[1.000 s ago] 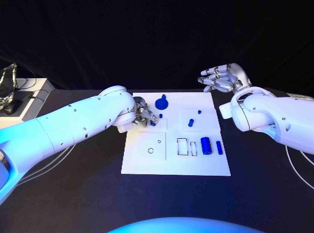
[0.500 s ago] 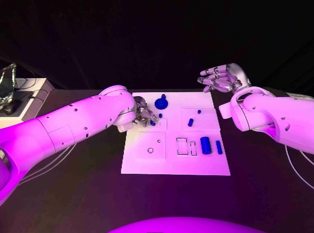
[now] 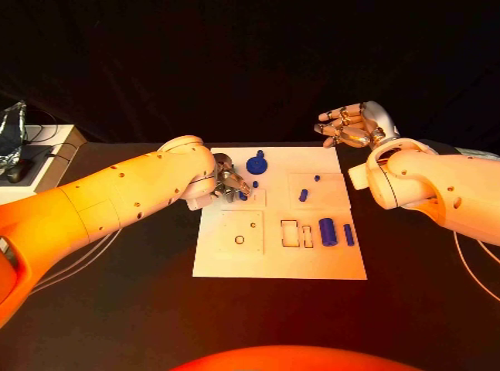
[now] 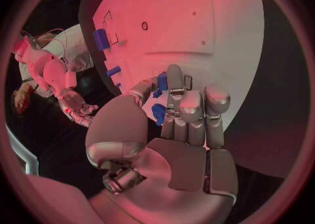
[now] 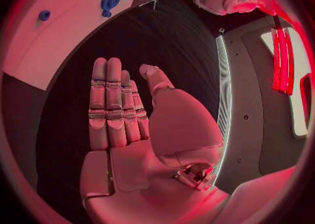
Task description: Assemble the parts on the task board
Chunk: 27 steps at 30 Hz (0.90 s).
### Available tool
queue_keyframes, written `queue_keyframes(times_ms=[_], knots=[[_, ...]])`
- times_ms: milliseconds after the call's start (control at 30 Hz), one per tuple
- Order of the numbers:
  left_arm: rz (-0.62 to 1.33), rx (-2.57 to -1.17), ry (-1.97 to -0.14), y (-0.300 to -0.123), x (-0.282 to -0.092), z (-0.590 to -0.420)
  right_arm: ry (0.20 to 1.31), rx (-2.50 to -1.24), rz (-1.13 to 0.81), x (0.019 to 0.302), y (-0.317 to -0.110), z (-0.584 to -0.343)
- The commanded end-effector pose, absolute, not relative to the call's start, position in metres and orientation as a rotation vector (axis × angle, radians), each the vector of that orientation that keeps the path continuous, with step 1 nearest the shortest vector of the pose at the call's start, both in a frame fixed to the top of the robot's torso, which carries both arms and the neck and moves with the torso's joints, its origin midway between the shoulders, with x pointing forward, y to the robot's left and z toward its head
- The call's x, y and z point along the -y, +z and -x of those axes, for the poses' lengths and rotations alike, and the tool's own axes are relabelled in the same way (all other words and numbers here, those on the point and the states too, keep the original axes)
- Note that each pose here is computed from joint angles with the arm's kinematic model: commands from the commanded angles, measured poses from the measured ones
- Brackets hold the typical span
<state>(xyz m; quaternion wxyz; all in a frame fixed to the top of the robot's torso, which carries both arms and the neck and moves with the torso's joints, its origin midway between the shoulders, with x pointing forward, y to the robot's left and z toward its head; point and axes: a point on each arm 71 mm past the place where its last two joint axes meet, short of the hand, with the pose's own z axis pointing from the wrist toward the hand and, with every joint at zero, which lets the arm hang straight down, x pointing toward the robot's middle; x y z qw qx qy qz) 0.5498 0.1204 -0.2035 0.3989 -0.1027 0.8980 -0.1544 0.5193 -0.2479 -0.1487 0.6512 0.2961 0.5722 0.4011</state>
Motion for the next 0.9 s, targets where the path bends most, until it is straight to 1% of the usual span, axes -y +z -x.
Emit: queue_keyframes(times_ms=[33, 633, 900], knots=[[0.217, -2.307, -0.362, -0.2078, -0.1205, -0.5479, 0.921, -1.311, -0.649, 0.2457, -0.1491, -0.5192], [0.178, -2.334, -0.337, -0.2063, -0.1245, -0.5487, 0.918, -1.317, -0.644, 0.2459, -0.1502, -0.5197], [0.176, -2.336, -0.339, -0.2063, -0.1230, -0.5491, 0.919, -1.319, -0.643, 0.2453, -0.1505, -0.5198]])
